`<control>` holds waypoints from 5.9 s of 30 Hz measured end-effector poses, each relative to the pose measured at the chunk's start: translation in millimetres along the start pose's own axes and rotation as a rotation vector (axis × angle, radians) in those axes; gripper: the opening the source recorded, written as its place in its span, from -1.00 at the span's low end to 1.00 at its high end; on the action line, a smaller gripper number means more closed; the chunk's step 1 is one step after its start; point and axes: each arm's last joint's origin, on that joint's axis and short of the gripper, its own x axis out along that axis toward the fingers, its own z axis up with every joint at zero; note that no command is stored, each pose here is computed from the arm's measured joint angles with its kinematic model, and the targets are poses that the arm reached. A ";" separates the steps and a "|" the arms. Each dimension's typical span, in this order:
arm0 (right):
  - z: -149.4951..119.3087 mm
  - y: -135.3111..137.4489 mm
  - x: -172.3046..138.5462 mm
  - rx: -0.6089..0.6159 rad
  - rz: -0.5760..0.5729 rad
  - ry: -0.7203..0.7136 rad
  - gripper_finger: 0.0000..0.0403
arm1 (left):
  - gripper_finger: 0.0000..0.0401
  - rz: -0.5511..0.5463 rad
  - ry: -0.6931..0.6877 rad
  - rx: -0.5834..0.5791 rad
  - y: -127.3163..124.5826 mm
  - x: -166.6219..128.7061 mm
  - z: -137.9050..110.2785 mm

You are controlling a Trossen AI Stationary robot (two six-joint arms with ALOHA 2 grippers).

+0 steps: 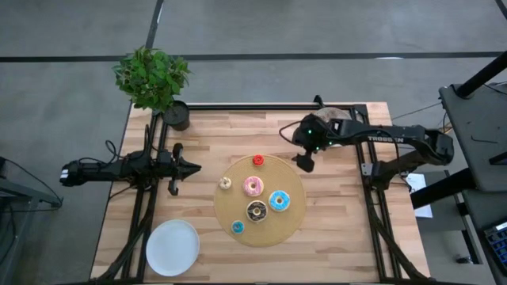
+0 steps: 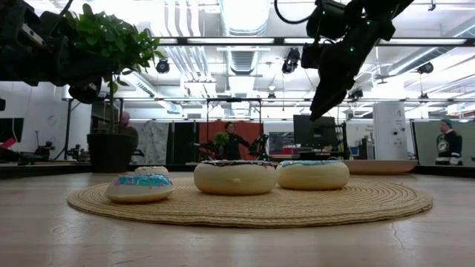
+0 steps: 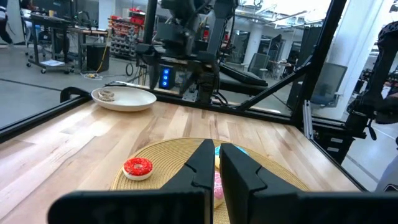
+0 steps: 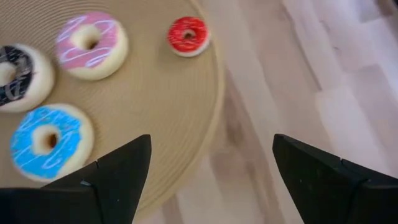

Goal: Pick & Place donuts
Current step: Put the large blue donut on the white plate

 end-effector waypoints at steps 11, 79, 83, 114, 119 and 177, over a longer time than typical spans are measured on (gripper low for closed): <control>-0.3 49.2 -0.4 -0.132 0.105 0.004 0.62 | -1.00 0.000 0.000 0.000 0.0 0.0 0.0; 19.7 139.2 57.4 -0.124 0.029 0.317 0.62 | -1.00 0.000 0.002 0.000 0.0 0.0 -0.1; 26.4 140.6 52.4 -0.125 0.013 0.301 0.62 | -1.00 0.000 0.001 0.000 0.0 0.0 -0.1; 18.8 142.6 74.6 -0.040 -0.031 0.386 0.62 | -1.00 0.001 0.000 0.000 0.0 0.0 0.0; 20.5 138.8 74.6 0.009 -0.041 0.383 0.62 | -1.00 0.000 0.000 0.000 0.0 0.0 0.0; 3.1 143.9 101.6 0.078 -0.079 0.373 0.62 | -1.00 0.000 0.001 0.000 0.0 0.0 -0.1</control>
